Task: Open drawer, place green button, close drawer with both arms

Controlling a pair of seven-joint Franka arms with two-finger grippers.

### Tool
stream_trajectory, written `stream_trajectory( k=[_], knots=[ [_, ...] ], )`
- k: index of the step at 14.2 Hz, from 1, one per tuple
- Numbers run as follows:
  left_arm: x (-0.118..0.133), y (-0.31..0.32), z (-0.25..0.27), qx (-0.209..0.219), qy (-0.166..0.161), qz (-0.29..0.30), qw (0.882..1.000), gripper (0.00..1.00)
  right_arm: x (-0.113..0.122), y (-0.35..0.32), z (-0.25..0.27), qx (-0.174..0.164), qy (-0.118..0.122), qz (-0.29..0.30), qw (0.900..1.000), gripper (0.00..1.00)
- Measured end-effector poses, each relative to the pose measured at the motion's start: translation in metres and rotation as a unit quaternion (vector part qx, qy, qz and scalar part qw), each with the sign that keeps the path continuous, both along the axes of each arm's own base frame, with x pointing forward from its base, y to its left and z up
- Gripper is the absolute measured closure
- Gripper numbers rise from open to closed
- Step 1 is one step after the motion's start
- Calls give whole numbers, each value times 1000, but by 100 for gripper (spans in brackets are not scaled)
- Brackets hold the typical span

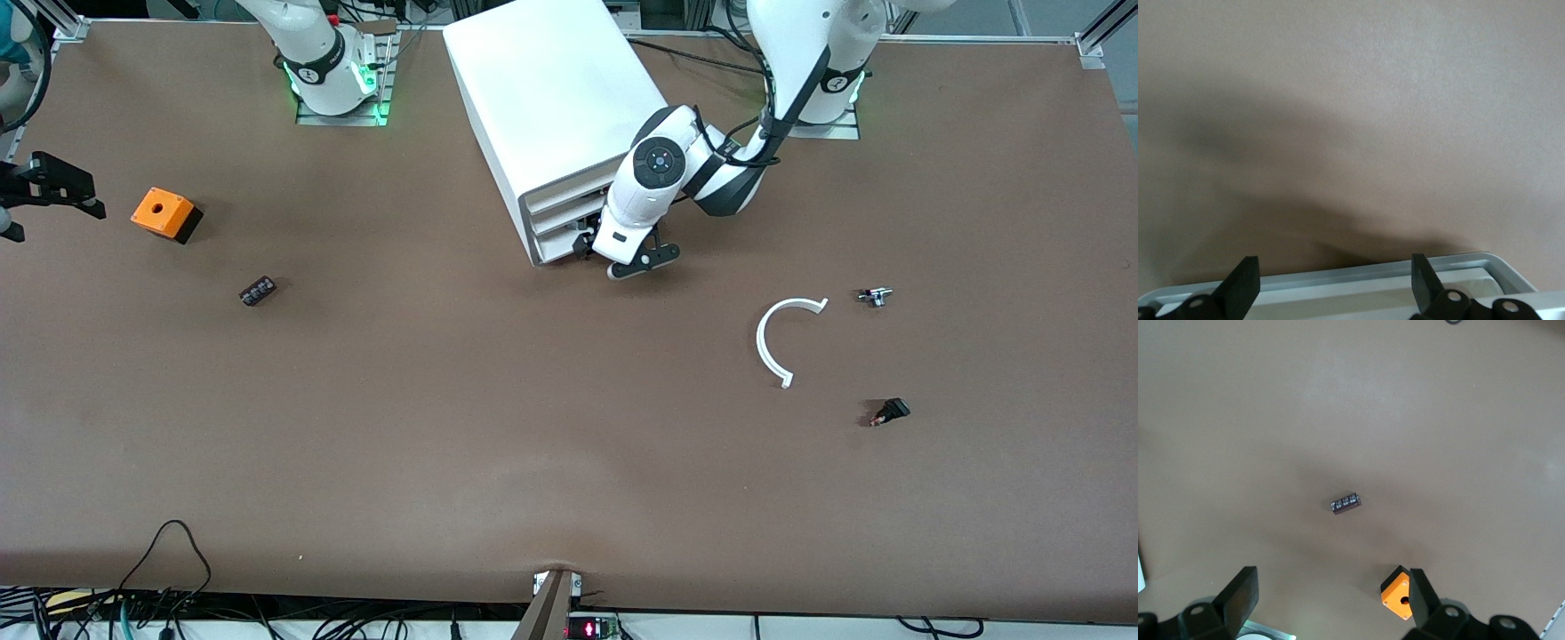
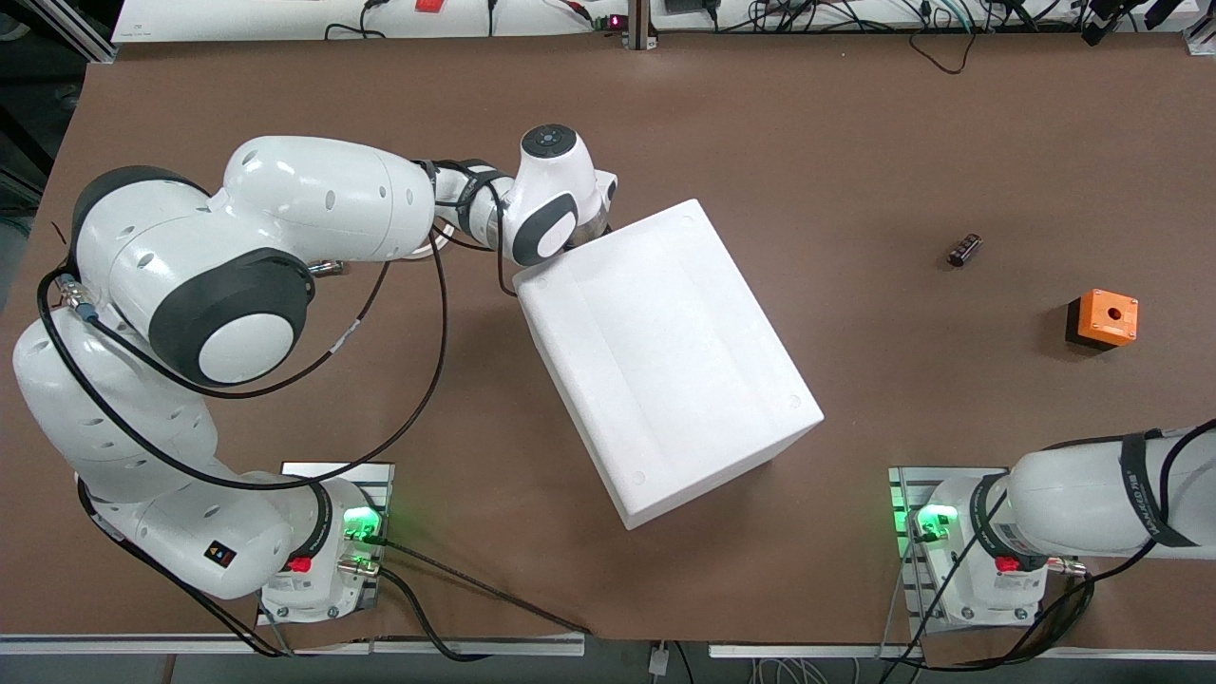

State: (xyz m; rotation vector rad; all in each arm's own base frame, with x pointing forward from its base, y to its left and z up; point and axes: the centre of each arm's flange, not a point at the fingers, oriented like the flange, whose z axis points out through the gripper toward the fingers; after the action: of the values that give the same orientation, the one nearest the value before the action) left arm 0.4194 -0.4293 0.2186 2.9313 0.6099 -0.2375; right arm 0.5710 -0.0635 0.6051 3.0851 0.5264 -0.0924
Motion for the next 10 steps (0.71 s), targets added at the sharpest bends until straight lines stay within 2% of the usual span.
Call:
stream_trajectory(
  k=[5,10],
  knots=[
    [-16,-13,4,0,13,-18,1000,0,-6,0,-6,-2,-26,1,1000,0],
    [-16,-14,4,0,14,-19,1000,0,-18,-2,-1,-1,-29,-3,1000,0]
  ],
)
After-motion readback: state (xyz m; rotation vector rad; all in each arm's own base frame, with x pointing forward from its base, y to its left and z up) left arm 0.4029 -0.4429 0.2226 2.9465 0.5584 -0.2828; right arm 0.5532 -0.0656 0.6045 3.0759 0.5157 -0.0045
